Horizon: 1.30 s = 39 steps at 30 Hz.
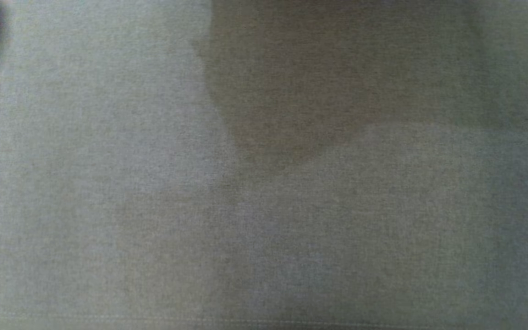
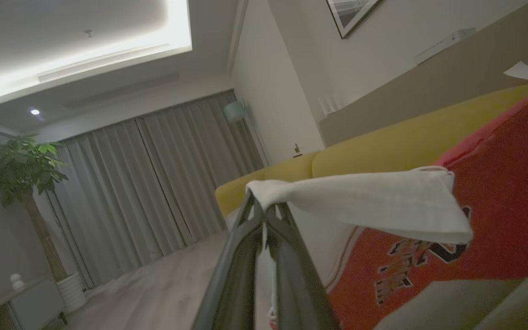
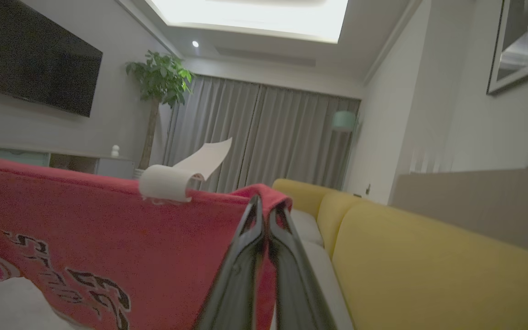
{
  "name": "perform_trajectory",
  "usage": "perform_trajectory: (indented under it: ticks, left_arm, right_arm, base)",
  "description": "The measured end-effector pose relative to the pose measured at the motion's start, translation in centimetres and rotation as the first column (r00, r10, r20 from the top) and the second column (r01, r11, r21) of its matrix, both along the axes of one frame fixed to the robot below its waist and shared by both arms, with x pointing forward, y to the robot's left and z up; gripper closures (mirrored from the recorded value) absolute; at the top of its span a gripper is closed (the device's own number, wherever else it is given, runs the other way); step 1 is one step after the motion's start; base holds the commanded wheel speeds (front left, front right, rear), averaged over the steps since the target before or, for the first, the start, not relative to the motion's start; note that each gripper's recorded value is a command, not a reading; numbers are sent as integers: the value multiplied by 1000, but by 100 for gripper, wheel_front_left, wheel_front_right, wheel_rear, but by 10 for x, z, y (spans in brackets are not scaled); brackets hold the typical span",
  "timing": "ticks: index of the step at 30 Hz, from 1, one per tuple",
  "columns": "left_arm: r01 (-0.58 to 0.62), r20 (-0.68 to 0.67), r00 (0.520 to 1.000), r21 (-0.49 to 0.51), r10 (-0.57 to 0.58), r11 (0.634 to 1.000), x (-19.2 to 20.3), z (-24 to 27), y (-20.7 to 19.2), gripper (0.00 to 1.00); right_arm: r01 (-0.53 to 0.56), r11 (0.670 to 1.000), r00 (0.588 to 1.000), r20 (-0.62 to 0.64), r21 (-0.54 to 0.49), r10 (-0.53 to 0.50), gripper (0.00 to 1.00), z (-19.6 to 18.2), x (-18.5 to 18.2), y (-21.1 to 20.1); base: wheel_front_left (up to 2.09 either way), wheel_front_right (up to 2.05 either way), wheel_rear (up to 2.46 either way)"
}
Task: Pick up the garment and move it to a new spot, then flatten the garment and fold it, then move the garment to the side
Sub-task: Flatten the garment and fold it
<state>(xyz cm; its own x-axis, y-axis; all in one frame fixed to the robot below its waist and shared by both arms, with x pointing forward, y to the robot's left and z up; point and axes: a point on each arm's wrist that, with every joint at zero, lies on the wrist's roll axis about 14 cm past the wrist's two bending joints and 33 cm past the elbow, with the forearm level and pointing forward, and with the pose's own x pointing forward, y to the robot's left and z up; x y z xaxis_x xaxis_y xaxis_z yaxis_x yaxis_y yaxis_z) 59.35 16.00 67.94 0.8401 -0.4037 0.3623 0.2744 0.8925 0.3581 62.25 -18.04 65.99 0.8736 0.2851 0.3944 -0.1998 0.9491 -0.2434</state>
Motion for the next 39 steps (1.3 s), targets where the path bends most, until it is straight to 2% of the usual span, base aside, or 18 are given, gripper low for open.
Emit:
perform_trajectory:
  ticks: [4, 8, 10, 12, 18, 20, 23, 26, 29, 34, 39]
  left_arm:
    - [-4, -215, 977, -5, 2, 1000, -42, -100, 0, 100]
    - [-30, -391, 920, -18, 21, 999, -102, -172, 5, 100]
    - [-33, -458, 889, -28, 17, 999, -134, -195, 3, 100]
    - [-43, -516, 856, -29, 21, 999, -164, -214, 4, 100]
    - [-93, -663, 747, -28, 51, 995, -242, -244, 6, 100]
    - [-93, -682, 730, -28, 49, 995, -253, -246, 5, 100]
    - [-78, -726, 687, -41, 25, 996, -274, -245, 1, 100]
    - [-71, -731, 682, -51, 11, 996, -272, -240, 0, 100]
    - [-55, -705, 710, -59, -2, 997, -252, -231, 0, 100]
    - [-4, -618, 785, -63, -36, 998, -187, -208, -6, 100]
    - [25, -561, 827, -39, -43, 999, -129, -197, -6, 100]
  right_arm:
    - [2, 1000, 975, -223, 15, 2, 100, -94, -24, -4]
    - [-24, 1000, 907, -419, 17, 29, 100, -172, -72, 0]
    - [-30, 999, 872, -487, 39, 46, 100, -197, -99, 0]
    - [-36, 998, 849, -526, 44, 54, 100, -210, -124, -2]
    - [-17, 998, 823, -567, 59, 47, 100, -219, -187, -14]
    - [-17, 998, 813, -581, 61, 49, 100, -222, -198, -15]
    - [-27, 996, 765, -640, 83, 74, 100, -236, -231, -10]
    - [-14, 993, 757, -648, 120, 89, 100, -233, -237, -8]
    - [-10, 991, 758, -645, 134, 95, 100, -230, -227, -6]
    - [-13, 991, 777, -622, 137, 96, 100, -225, -190, -3]
    - [-31, 993, 784, -613, 114, 95, 100, -225, -151, 0]
  base:
    - [0, 0, 0]
    - [0, 0, 0]
    - [0, 0, 0]
    - [0, 0, 0]
    - [0, 0, 0]
    - [0, 0, 0]
    - [0, 0, 0]
    - [0, 0, 0]
    - [0, 0, 0]
    - [0, 0, 0]
    - [0, 0, 0]
